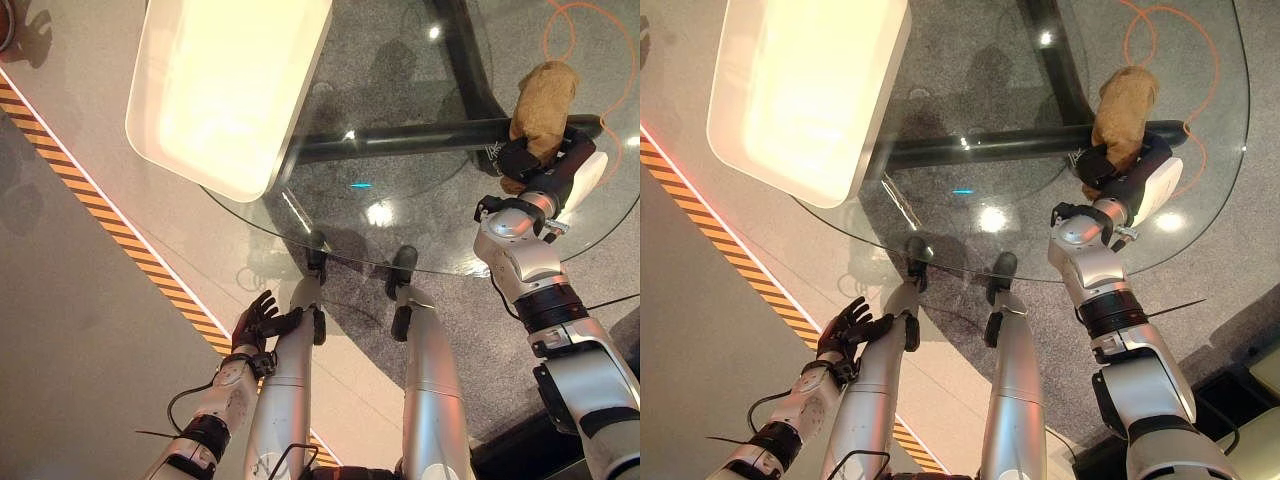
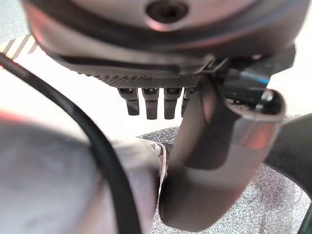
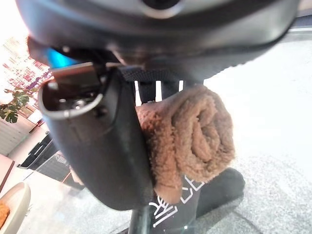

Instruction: Wipe the table with a cloth and put it in the basket.

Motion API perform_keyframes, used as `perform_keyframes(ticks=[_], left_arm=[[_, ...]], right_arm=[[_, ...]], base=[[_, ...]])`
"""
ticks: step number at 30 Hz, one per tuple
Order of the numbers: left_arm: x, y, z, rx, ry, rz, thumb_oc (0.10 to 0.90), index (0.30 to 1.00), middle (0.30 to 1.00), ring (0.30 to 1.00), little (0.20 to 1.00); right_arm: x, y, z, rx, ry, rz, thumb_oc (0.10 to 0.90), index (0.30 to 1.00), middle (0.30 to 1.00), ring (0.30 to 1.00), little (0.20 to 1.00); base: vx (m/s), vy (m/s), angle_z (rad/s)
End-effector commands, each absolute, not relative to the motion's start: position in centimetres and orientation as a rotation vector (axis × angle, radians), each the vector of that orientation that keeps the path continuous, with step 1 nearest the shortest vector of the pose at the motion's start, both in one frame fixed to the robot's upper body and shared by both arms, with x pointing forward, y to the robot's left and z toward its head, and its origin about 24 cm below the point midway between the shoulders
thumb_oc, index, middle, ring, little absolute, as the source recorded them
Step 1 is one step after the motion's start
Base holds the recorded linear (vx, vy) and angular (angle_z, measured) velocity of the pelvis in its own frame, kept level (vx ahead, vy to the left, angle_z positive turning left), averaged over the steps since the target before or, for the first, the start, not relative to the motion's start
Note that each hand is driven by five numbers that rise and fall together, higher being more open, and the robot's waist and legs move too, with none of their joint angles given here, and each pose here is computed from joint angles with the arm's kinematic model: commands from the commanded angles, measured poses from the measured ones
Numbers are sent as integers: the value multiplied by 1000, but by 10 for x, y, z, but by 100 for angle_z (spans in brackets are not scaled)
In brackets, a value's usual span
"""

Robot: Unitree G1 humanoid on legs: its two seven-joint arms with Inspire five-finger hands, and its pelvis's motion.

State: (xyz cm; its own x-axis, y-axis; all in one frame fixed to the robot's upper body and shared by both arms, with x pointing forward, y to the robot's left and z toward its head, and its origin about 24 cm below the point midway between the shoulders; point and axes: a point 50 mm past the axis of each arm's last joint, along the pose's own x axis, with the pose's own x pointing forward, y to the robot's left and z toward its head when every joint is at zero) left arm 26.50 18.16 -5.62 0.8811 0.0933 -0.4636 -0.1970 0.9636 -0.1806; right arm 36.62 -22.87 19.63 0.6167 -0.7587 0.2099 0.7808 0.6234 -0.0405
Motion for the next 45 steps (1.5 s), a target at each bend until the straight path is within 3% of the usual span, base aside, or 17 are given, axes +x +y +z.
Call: perform_keyframes(ticks=[1, 10, 19, 27, 45], left_arm=[[220, 170, -91, -227, 625, 167, 800, 900, 900, 900, 900], [221, 170, -89, -218, 618, 157, 800, 900, 900, 900, 900], [212, 166, -96, -202, 632, 130, 800, 900, 900, 900, 900], [214, 160, -94, -200, 612, 104, 800, 900, 900, 900, 900], [220, 157, -90, -181, 604, 91, 800, 900, 900, 900, 900]], right_arm=[[354, -228, 217, -174, -326, -866, 100, 300, 300, 300, 200], [360, -194, 216, -318, -309, -585, 100, 300, 300, 300, 200], [363, -131, 200, -580, -306, -224, 100, 300, 300, 300, 200], [359, -96, 187, -640, -309, -15, 100, 300, 300, 300, 200], [348, -69, 168, -647, -305, 177, 100, 300, 300, 300, 200]], base=[[0, 0, 0], [0, 0, 0], [7, 7, 2], [16, 5, 0], [0, 3, 1]])
